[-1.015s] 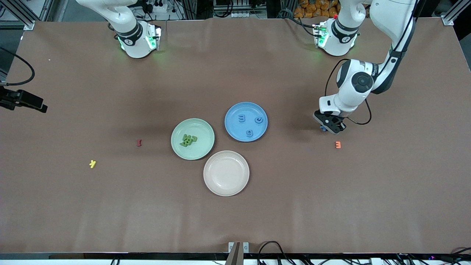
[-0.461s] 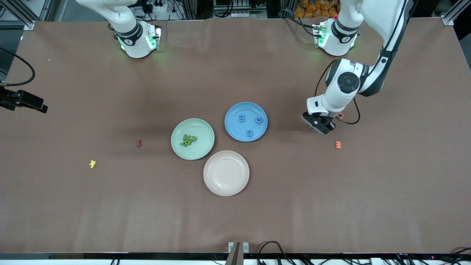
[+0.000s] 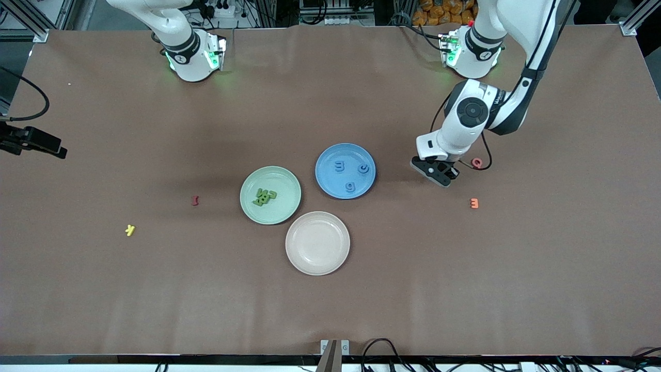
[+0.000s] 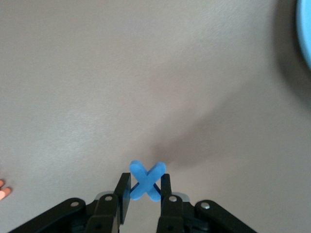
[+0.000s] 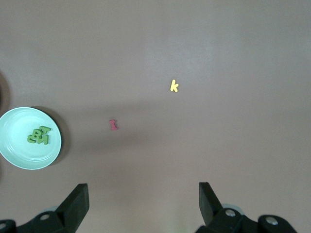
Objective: Sort letters by color into matching plates
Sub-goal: 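Carry the blue X to the blue plate with the left gripper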
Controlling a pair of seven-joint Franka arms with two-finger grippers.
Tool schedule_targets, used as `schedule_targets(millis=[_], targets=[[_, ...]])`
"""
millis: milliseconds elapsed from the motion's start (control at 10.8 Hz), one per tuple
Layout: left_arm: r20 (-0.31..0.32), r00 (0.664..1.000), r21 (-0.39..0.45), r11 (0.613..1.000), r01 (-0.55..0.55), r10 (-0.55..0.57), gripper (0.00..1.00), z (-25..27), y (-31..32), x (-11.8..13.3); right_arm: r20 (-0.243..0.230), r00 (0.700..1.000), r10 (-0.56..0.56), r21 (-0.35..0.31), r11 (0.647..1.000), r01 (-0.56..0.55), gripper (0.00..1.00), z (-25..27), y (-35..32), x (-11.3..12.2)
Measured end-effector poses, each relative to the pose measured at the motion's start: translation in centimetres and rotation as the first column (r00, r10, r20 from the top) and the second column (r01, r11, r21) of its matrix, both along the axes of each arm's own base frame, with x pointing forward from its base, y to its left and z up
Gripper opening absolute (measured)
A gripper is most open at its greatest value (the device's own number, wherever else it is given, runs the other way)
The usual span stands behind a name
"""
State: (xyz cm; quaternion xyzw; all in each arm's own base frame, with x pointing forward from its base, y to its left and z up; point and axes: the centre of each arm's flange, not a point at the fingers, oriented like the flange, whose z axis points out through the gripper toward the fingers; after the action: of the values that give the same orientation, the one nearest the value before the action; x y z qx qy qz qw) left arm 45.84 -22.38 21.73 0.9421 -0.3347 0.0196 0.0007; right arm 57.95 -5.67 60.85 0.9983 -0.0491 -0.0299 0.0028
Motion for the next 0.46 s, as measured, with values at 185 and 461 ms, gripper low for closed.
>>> schedule_targets(millis=[185, 461], targets=[[-0.004, 0.999, -0.001, 0.999, -0.033, 0.033, 0.29, 0.2, -1.6, -0.6, 0.000, 1.000, 0.000, 0.000, 1.000, 0.000, 1.00, 0.0, 0.0, 0.0], [0.000, 0.996, -0.007, 0.996, -0.089, 0.089, 0.29, 0.5, -4.0, -1.5, 0.000, 1.000, 0.000, 0.000, 1.000, 0.000, 1.00, 0.0, 0.0, 0.0]])
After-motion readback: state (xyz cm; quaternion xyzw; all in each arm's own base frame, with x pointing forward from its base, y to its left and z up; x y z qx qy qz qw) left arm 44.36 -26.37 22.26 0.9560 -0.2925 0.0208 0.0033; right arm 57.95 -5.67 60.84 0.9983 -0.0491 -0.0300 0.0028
